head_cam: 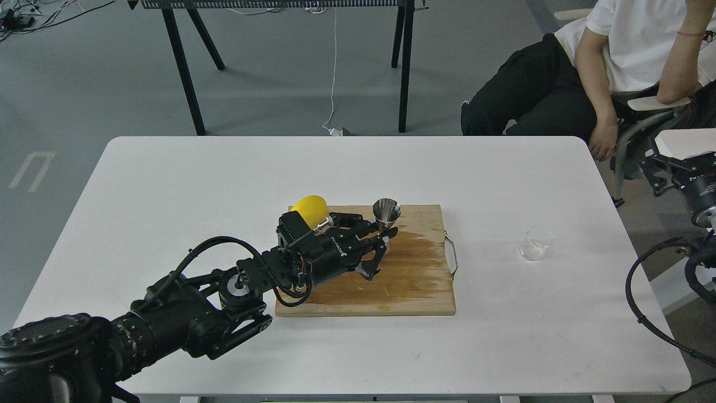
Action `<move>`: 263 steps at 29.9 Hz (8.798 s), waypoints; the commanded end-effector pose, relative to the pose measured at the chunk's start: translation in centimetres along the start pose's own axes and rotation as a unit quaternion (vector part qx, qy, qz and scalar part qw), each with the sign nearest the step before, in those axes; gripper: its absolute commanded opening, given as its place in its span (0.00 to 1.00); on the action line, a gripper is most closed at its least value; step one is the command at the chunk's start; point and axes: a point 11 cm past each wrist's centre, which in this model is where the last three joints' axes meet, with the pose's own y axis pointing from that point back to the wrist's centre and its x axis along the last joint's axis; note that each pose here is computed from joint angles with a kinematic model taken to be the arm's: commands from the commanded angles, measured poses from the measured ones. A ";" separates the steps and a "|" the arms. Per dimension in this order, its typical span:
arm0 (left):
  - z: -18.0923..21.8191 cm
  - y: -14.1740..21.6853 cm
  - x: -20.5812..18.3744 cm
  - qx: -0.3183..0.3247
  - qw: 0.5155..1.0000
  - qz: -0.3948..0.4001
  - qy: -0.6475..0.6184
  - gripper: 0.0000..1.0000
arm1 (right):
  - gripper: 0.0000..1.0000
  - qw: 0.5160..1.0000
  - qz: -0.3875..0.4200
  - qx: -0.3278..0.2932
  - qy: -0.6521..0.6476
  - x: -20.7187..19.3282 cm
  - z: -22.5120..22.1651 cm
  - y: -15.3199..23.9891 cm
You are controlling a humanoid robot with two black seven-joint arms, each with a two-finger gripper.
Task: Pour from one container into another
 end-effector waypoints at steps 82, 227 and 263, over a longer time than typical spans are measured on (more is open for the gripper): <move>-19.2 15.4 14.3 0.078 0.604 0.411 0.678 0.99 | 0.99 0.997 0.067 0.025 -0.030 5.3 -2.6 5.8; -25.8 24.1 10.9 0.034 0.356 0.486 0.797 1.00 | 0.26 0.909 -0.145 -0.357 0.159 -18.8 28.9 7.5; -25.7 24.7 10.3 0.041 0.356 0.486 0.797 1.00 | 0.26 0.849 -0.213 -0.326 0.358 -20.5 31.7 7.9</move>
